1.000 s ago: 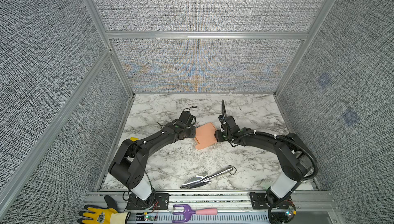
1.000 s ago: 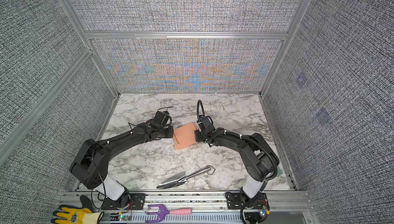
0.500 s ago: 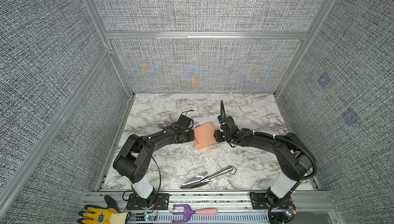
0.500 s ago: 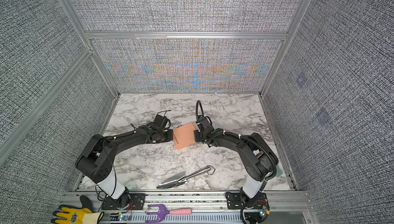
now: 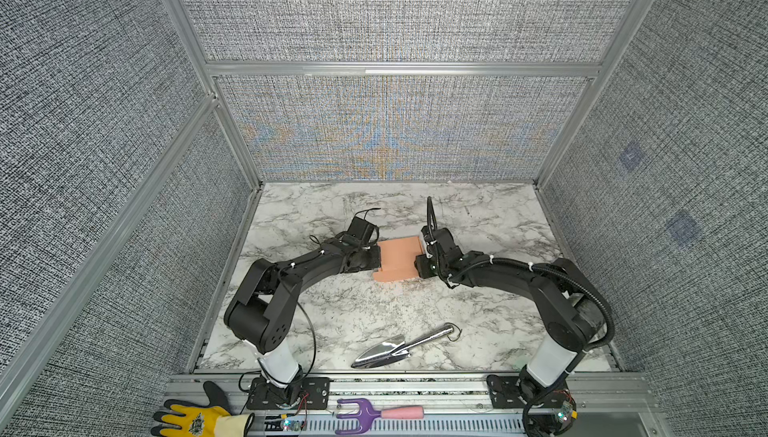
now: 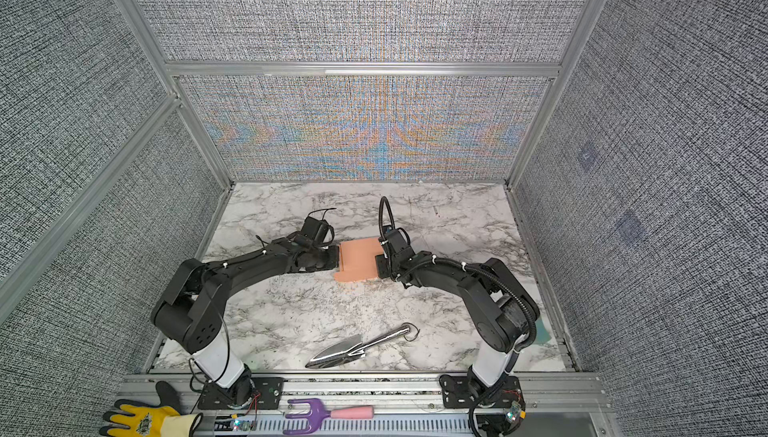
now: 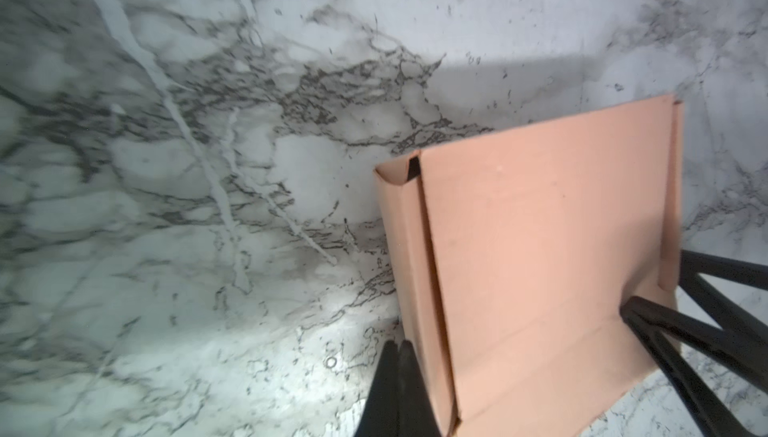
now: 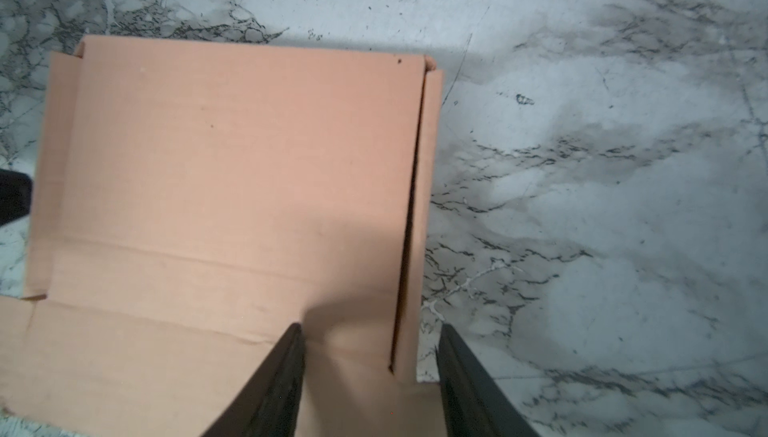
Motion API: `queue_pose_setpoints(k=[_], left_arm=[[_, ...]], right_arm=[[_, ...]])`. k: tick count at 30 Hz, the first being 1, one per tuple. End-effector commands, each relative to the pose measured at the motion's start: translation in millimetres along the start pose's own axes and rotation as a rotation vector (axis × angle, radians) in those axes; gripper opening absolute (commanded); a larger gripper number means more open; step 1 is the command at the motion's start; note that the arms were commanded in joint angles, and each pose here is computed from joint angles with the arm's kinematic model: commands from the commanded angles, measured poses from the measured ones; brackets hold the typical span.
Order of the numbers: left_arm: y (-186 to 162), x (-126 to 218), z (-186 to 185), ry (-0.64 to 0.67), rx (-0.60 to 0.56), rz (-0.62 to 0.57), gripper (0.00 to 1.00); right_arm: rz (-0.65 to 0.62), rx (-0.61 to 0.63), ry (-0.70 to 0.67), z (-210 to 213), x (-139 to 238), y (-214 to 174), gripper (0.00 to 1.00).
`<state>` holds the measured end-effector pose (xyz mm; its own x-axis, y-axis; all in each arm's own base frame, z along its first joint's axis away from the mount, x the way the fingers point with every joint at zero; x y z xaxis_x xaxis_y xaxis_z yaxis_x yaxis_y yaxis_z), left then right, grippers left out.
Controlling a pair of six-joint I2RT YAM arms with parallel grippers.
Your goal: Fold the paper box
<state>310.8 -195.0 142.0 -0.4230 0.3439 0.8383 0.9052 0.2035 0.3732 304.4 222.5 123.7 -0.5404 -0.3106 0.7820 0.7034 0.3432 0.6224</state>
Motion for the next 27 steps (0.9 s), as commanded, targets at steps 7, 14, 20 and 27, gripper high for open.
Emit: queue_pose_setpoints(k=[7, 14, 20, 27], left_arm=[[24, 5, -14, -0.011, -0.068, -0.035, 0.00], [28, -15, -45, -0.024, -0.152, -0.010, 0.04], [29, -37, -52, 0.010, -0.188, 0.022, 0.04], [21, -55, -45, 0.028, -0.194, 0.060, 0.04]], right_arm=[[0.059, 0.003, 0.010, 1, 1, -6, 0.52], [0.054, -0.001, 0.024, 3, 5, 0, 0.52], [0.052, -0.005, 0.021, 3, 8, 3, 0.52], [0.018, -0.022, 0.017, 1, 20, 7, 0.52]])
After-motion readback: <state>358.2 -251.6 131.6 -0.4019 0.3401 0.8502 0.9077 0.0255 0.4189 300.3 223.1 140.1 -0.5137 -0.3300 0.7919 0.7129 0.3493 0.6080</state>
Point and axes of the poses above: each gripper's point midway between its finger pads, its own x axis back along the fingers, its own z axis along the line the jaws close on, y = z × x, the point moved 9 cm from there along x, back along the fingers, and after that the axes turned 10 degrees about x, right-handed, at the moved point
